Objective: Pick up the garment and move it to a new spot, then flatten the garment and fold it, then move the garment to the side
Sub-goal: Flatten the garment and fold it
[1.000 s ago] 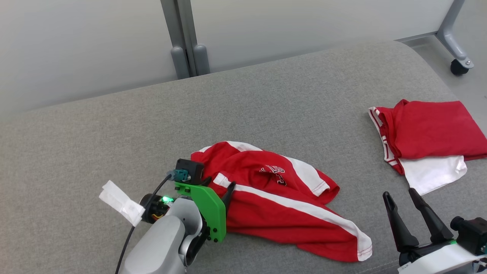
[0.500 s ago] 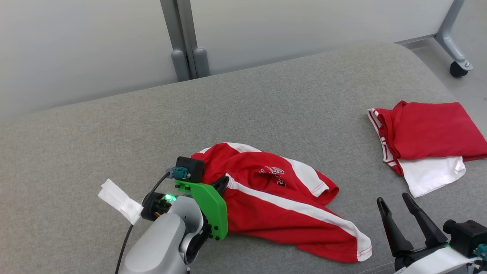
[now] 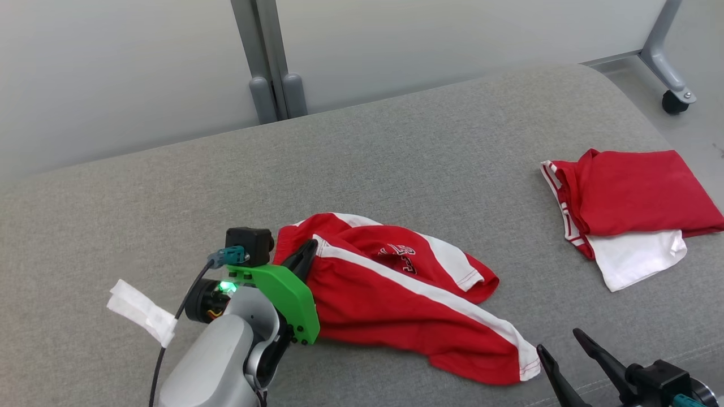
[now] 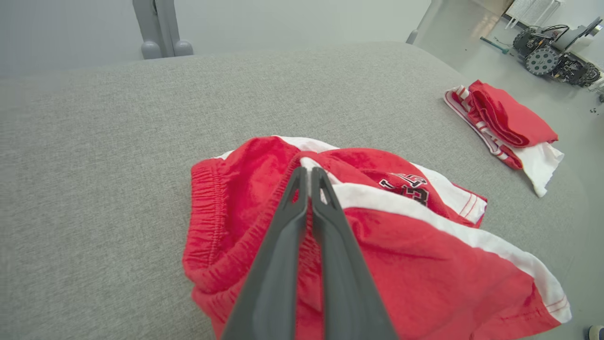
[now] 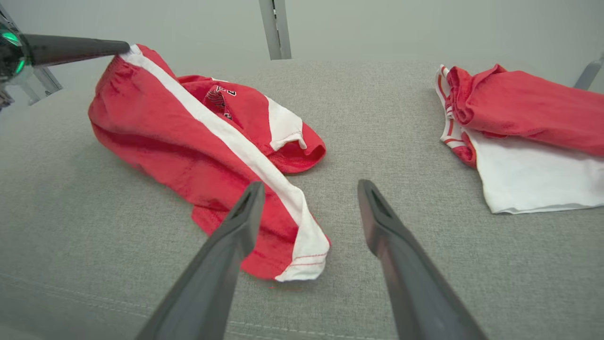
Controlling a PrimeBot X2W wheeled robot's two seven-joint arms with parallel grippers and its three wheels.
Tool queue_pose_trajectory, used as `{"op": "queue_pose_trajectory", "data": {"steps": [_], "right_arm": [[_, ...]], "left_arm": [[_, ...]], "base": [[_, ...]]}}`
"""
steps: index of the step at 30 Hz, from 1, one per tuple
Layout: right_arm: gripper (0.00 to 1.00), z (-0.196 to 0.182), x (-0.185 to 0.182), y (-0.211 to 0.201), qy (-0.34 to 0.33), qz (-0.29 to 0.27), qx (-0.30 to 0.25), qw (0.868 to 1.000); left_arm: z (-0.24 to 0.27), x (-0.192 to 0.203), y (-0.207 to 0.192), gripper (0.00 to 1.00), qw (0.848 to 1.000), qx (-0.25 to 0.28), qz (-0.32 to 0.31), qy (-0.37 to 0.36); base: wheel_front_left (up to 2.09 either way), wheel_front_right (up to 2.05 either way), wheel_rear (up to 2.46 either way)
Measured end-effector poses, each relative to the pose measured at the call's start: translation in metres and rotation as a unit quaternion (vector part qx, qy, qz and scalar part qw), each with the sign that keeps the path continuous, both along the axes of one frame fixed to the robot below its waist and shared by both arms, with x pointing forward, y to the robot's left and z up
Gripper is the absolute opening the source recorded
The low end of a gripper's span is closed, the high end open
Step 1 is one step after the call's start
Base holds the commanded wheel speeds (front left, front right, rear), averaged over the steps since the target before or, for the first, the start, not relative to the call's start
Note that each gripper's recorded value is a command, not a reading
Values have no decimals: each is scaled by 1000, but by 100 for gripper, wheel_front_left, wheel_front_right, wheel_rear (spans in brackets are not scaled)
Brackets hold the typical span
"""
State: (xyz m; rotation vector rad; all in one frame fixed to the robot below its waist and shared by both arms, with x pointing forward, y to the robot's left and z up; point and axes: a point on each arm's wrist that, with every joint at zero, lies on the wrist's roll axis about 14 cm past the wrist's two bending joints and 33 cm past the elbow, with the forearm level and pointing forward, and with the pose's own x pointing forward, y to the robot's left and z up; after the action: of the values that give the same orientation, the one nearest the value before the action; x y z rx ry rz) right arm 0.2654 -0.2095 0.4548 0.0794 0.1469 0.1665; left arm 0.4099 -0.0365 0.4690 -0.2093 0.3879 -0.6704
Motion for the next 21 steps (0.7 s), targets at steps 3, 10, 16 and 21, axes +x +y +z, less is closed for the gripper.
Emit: {"op": "queue_pose_trajectory", "data": {"steps": [3,10,16,21], "right_arm": [[100,-7,-1,2,9,-4,4,1000],[100,-36,-1,7,70,-17,29,997],[100,-51,10,13,106,-14,35,994],[100,-68,14,14,139,-14,31,990]], "left_arm": [[2,0,5,0,1000,-6,9,-5],[7,-7,8,0,1000,-15,11,-10],[13,-10,9,0,1000,-20,10,-15],[15,-13,11,0,1000,-22,10,-17]], "base": [[0,0,0],[0,0,0],[0,0,0],[0,0,0]]}}
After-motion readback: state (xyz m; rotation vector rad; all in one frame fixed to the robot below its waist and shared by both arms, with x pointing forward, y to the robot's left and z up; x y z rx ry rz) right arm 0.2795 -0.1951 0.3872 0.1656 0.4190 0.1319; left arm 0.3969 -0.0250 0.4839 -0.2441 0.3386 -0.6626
